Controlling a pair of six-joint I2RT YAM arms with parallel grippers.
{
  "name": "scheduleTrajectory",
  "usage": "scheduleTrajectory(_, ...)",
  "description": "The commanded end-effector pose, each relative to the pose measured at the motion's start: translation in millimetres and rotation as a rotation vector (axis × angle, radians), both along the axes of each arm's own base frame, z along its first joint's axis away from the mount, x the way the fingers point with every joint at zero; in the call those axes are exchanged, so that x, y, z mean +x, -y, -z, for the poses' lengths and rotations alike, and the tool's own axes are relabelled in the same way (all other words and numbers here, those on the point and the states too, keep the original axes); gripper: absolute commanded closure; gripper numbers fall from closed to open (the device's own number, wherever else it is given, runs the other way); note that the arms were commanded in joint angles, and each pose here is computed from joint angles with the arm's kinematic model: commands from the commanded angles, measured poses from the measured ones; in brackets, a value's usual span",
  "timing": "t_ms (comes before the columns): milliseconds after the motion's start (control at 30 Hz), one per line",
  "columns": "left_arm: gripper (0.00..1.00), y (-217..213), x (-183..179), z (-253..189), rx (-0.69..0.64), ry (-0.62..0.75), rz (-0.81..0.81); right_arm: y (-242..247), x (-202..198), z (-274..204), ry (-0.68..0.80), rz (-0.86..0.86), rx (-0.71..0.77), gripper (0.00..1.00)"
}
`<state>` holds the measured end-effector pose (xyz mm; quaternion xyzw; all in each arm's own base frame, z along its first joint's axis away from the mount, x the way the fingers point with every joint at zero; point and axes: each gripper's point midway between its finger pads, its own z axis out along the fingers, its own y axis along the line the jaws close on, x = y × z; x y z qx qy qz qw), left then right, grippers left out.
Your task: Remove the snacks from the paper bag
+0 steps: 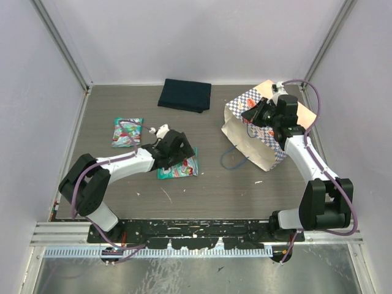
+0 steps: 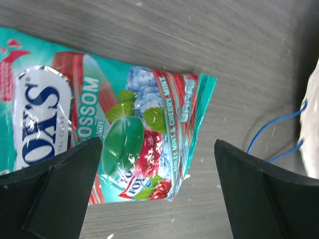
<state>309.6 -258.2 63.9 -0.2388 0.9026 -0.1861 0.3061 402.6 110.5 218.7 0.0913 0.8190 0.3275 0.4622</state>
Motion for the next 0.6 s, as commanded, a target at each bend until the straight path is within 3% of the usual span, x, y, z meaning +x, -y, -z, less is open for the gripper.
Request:
scheduleTrajectory(0, 0.02, 6.8, 2.4, 4.4, 0.042, 0.055, 0.333, 0.0, 9.5, -10.7, 0.055, -0.006, -0.011, 0.98)
scheduleTrajectory(67, 0.02, 6.5, -4.9, 10.2, 0.035, 0.004, 0.492, -0.6, 10.2, -9.9, 0.055, -0.005, -0.004, 0.98)
scheduleTrajectory(167, 0.02, -3.0, -10.2, 21.8, 0.088, -0.104, 0.601, -2.5, 11.6, -9.1, 0.052, -0.007, 0.012, 0.98)
scheduleTrajectory(333, 0.02, -46.9, 4.0, 16.1, 0.345, -0.125, 0.520, -2.4, 11.5, -15.0, 0.064, -0.010, 0.010, 0.98)
scheduleTrajectory(467, 0.02, -83.2, 22.4, -19.6, 0.569, -0.054, 0.474, -2.4, 10.2, -18.9, 0.073, -0.011, 0.007, 0.97)
scheduleTrajectory(567, 0.02, -95.3, 32.3, -55.3, 0.659, 0.029, 0.448, -3.9, 10.0, -20.7, 0.075, -0.018, 0.015, 0.97)
